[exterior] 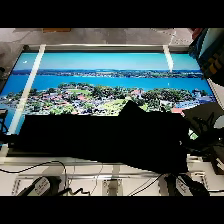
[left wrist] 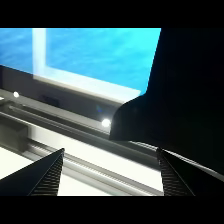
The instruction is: Fold the clothes and pants, and hang the long-sleeved shirts on hangers.
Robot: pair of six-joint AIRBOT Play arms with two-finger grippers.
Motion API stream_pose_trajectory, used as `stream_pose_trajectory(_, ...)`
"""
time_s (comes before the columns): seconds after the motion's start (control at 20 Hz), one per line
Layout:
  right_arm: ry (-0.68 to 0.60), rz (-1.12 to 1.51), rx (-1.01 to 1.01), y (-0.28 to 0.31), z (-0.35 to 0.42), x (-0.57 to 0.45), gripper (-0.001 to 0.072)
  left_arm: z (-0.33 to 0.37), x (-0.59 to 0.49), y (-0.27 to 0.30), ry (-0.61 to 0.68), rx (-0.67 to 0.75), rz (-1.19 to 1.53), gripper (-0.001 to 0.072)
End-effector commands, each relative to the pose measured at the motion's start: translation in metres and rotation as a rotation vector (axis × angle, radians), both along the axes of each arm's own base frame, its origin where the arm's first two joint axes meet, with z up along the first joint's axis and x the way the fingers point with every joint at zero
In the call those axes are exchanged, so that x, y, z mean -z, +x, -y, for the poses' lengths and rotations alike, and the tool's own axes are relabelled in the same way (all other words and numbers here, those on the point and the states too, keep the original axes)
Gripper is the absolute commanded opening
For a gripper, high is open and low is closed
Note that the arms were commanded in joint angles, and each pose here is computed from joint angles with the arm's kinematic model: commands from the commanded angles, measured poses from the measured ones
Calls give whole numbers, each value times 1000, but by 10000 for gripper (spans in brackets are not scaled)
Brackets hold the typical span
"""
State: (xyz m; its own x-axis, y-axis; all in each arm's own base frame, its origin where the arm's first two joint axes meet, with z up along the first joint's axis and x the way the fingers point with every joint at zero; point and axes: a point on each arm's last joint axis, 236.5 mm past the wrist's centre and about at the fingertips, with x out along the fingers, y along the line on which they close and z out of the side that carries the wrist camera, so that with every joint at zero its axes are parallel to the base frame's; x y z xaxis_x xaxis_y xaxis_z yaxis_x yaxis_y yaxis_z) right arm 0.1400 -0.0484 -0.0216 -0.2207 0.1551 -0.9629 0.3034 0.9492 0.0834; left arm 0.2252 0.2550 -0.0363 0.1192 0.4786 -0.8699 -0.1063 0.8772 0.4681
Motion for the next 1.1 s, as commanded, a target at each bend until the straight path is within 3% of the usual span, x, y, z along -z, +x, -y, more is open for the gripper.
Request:
stream_pose_trajectory(0.0,-24,40,0,10,6,-3,532,-4,-10,10,3,-101,97,644)
stream_pose_trajectory(0.1,-80,146,3,36,19,-9,531,0,-22,29,-13,-161,190,645)
stream_pose_trajectory(0.25,-221,393,7,96,53,-25,530,44,-37,79,-106,-83,296,645)
stream_pose_trajectory(0.45,-322,630,68,150,78,-46,522,172,-51,145,-315,188,370,646)
stream_pose_trajectory(0.5,-330,637,67,153,80,-46,473,211,-52,154,-368,265,372,645)
stream_pose_trajectory(0.6,-361,641,53,156,88,-45,450,283,-51,167,-473,381,361,645)
stream_pose_trajectory(0.9,-413,665,75,158,118,-45,449,495,-75,202,-1113,479,336,644)
stream_pose_trajectory(1.05,-428,655,41,152,128,-44,449,553,-53,209,-1235,504,235,644)
